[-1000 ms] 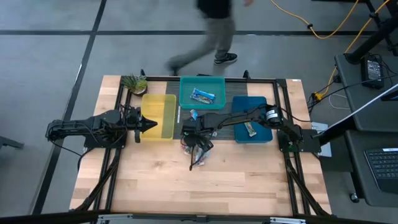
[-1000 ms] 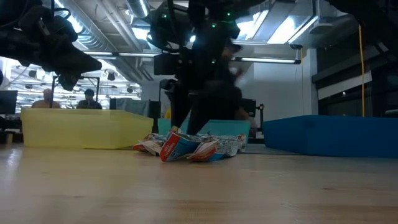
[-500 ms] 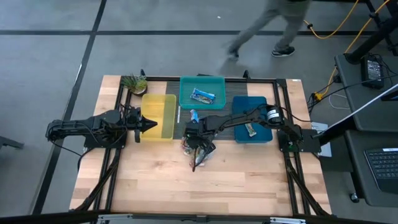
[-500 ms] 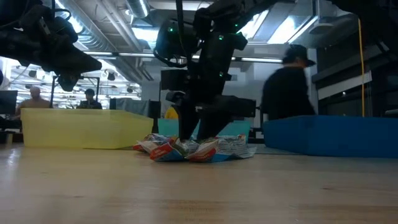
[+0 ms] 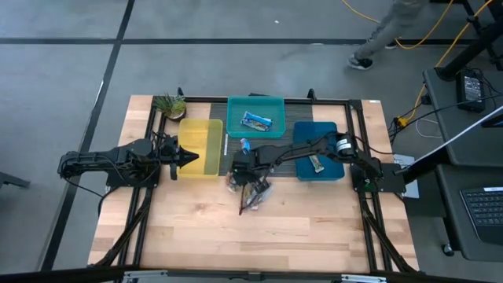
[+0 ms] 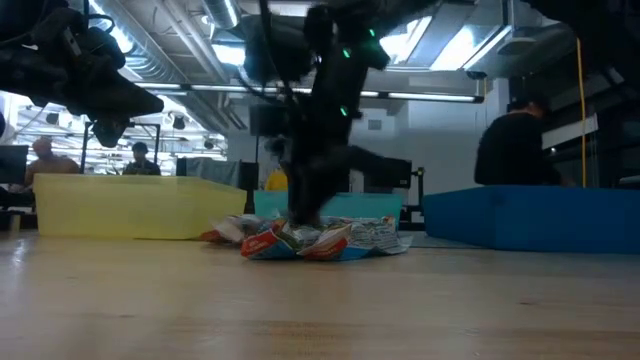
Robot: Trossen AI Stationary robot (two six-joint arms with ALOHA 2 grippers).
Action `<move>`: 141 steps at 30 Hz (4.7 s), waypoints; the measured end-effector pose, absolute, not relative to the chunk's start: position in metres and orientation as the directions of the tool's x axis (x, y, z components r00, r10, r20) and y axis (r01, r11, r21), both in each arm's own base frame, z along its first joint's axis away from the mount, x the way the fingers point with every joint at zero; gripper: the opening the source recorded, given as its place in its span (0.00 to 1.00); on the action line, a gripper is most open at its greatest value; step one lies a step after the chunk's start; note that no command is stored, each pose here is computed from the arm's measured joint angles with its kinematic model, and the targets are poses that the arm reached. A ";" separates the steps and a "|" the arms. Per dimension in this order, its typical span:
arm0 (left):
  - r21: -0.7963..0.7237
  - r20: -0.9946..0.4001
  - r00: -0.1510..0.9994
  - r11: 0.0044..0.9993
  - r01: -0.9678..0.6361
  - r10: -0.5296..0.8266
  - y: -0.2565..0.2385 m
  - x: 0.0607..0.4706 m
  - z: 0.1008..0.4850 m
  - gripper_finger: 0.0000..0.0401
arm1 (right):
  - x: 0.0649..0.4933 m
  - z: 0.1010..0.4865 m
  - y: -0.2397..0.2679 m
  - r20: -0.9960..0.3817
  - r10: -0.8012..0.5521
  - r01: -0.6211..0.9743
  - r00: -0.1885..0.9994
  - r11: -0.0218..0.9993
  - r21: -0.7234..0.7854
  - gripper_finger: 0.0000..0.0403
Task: Pick and place Granola Bars by type
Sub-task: Put the bottom yellow granola bar into the blue bin, then put the yellow granola bar into the blue bin
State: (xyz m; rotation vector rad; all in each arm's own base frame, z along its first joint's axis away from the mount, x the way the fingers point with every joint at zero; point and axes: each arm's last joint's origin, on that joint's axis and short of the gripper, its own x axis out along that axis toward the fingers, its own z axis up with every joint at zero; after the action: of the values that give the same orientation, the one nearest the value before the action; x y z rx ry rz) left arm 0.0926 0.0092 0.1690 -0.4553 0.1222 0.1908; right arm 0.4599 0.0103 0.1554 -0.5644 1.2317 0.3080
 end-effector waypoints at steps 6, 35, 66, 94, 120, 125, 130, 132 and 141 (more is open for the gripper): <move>-0.425 -0.160 0.975 0.880 -0.210 0.156 0.009 0.093 0.169 0.03 | 0.473 0.229 0.004 -0.910 -0.165 -0.356 0.381 0.882 -0.309 0.15; -0.419 -0.160 0.976 0.885 -0.203 0.148 0.009 0.093 0.169 0.03 | 0.348 0.381 -0.044 -0.939 -0.265 0.394 0.221 0.905 -0.162 0.15; -0.417 -0.159 0.974 0.884 -0.213 0.160 0.009 0.093 0.169 0.03 | 0.175 0.256 -0.075 -0.969 -0.182 0.762 0.168 0.648 0.010 0.15; -0.467 -0.149 0.946 0.823 -0.324 0.288 0.013 0.092 0.170 0.03 | 0.155 0.205 -0.107 -0.987 -0.112 0.696 0.118 0.718 0.002 0.24; -0.494 -0.149 0.948 0.809 -0.317 0.280 0.013 0.092 0.170 0.03 | 0.296 0.342 -0.086 -0.760 -0.094 0.007 0.643 0.993 -0.116 0.51; -0.473 -0.149 0.951 0.825 -0.311 0.272 0.013 0.092 0.170 0.03 | 0.335 0.322 -0.084 -0.807 -0.051 -0.055 0.588 0.993 -0.103 0.51; -0.478 -0.152 0.962 0.835 -0.272 0.226 0.011 0.092 0.170 0.03 | 0.358 0.283 -0.077 -0.879 -0.016 0.025 0.476 1.000 -0.005 0.51; -0.482 -0.153 0.968 0.840 -0.249 0.199 0.011 0.092 0.169 0.03 | 0.364 0.269 -0.073 -0.903 -0.020 0.080 0.429 0.997 0.016 0.51; -0.490 -0.160 0.978 0.850 -0.193 0.130 0.009 0.093 0.169 0.03 | 0.386 0.218 -0.051 -0.960 0.008 0.192 0.279 0.979 0.064 0.52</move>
State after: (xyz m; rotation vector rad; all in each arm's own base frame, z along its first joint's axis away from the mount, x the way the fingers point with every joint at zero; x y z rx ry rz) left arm 0.0927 0.0085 0.1688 -0.5283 0.1227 0.1709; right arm 0.3858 -0.0506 0.2177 0.1799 1.2840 -0.1238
